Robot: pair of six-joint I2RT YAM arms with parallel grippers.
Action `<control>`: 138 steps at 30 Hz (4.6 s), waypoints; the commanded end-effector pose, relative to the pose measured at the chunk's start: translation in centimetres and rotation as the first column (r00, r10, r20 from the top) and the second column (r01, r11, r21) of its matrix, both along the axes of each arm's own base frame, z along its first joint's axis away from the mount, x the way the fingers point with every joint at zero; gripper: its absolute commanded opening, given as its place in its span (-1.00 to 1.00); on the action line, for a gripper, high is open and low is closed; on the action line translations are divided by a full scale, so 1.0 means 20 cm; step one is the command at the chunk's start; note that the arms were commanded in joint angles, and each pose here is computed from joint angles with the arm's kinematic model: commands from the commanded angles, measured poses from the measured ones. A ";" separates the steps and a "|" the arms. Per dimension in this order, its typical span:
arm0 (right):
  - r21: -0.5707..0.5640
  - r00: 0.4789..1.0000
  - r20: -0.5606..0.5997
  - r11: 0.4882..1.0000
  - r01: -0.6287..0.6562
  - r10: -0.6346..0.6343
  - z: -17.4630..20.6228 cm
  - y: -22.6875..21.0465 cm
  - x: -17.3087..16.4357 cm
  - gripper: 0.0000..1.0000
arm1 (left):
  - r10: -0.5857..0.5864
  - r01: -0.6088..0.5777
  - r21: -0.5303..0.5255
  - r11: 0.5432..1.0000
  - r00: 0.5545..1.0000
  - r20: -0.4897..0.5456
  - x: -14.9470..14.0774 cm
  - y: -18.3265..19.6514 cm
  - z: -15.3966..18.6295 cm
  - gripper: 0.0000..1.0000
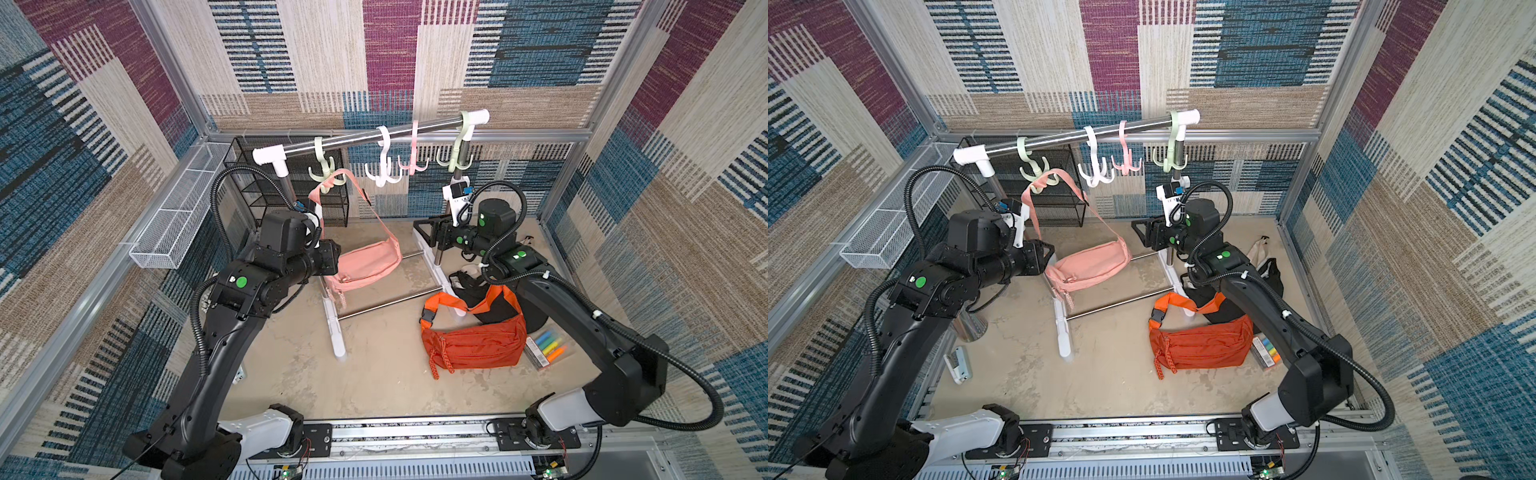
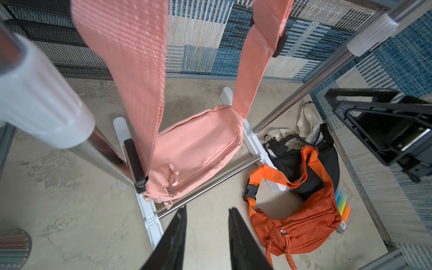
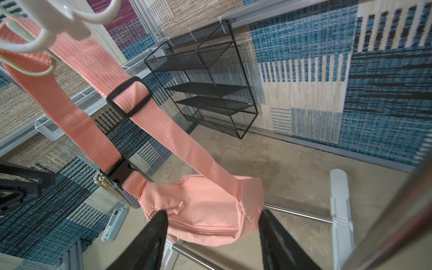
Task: Take the bag off the hook
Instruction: Pick up the bag from the hook.
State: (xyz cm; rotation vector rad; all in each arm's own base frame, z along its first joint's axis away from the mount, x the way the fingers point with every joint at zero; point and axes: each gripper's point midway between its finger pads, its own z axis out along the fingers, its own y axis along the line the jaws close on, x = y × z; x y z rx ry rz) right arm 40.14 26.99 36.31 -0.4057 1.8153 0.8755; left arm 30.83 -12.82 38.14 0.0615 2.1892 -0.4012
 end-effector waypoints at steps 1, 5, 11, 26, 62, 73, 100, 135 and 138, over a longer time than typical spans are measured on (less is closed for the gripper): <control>0.005 0.994 0.076 0.997 -0.082 0.081 0.05 0.10 0.02 0.30 | 0.005 -0.006 0.041 0.999 0.999 0.033 0.04 0.02 0.03 -0.32; -0.063 0.988 0.109 0.993 -0.103 0.110 -0.02 0.17 0.07 0.32 | 0.018 -0.019 0.035 0.999 0.999 0.044 0.08 0.04 0.03 -0.33; -0.125 0.978 0.166 0.986 -0.110 0.130 -0.11 0.22 0.13 0.34 | 0.000 -0.001 0.018 1.000 1.000 0.031 0.12 0.01 0.02 -0.34; -0.173 0.946 0.254 0.972 -0.158 0.199 -0.19 0.38 0.18 0.33 | -0.003 0.002 0.020 1.000 1.000 0.027 0.14 0.03 0.02 -0.46; -0.238 0.945 0.233 0.955 -0.174 0.230 -0.27 0.47 0.26 -0.19 | 0.097 -0.104 0.050 0.993 0.987 0.124 0.14 0.16 0.05 -0.19; -0.211 0.944 0.231 0.960 -0.185 0.233 -0.22 0.48 0.25 -0.42 | 0.101 -0.106 0.070 0.992 0.992 0.071 0.26 0.14 -0.06 -0.19; -0.276 0.958 0.184 0.947 -0.163 0.219 -0.36 0.42 0.22 -0.28 | 0.158 -0.164 0.104 0.981 0.985 0.068 0.33 0.21 -0.13 -0.83; -0.156 0.941 0.291 0.979 -0.133 0.175 0.09 0.31 0.04 -0.98 | 0.120 -0.118 -0.019 0.993 0.980 0.159 0.17 0.19 0.12 -1.00; -0.148 0.941 0.292 0.981 -0.129 0.168 0.11 0.29 0.02 -0.98 | 0.116 -0.113 -0.025 0.993 0.980 0.164 0.15 0.20 0.13 -1.00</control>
